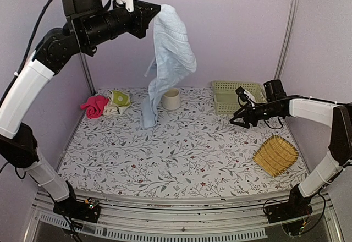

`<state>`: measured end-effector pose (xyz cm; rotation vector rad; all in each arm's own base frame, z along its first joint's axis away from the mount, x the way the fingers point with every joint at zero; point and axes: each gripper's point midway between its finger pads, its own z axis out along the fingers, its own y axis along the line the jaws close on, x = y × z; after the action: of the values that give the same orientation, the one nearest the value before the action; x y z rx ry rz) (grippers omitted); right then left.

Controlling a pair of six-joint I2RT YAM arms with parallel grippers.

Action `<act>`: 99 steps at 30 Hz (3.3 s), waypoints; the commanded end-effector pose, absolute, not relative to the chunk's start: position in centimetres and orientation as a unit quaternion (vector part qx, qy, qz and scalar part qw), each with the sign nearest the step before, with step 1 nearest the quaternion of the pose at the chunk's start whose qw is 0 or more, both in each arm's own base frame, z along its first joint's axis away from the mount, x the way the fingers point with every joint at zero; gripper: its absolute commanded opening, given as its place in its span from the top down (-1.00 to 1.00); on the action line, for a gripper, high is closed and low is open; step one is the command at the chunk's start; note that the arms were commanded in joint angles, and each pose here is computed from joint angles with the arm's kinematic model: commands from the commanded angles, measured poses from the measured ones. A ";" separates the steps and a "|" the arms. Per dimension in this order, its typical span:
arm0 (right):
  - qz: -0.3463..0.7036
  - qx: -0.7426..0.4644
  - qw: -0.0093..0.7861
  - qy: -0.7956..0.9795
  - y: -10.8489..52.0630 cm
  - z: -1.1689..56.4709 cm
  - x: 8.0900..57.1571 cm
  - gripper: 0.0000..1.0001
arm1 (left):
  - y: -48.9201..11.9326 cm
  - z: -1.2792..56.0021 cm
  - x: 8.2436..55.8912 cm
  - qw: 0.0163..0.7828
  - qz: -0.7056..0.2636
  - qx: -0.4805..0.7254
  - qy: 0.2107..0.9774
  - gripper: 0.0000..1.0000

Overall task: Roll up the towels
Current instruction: Put down the towel at the center of the board, then pick up the towel from the center of the board.

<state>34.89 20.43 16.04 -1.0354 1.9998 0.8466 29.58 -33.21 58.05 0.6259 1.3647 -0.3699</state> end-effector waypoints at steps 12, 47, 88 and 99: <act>0.321 -0.413 0.371 0.767 19.3 22.1 33.2 -0.20 | -46.4 22.9 24.5 0.404 -0.316 0.396 0.762 1.00; 0.149 -0.688 0.206 0.680 38.0 7.3 23.8 -0.38 | -19.1 10.1 41.0 0.332 -0.121 -0.045 0.934 -0.04; 0.184 -0.512 0.521 0.657 23.0 35.3 34.6 0.95 | -16.0 29.8 46.1 0.495 -0.201 -0.051 0.844 1.00; 0.154 -0.613 0.315 0.708 16.9 18.0 24.5 0.21 | -13.6 21.2 37.1 0.394 -0.182 -0.055 0.899 1.00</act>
<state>29.07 18.78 25.62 -1.3781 1.7014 0.3439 38.61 -14.05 27.52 -0.1374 2.0781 -0.5337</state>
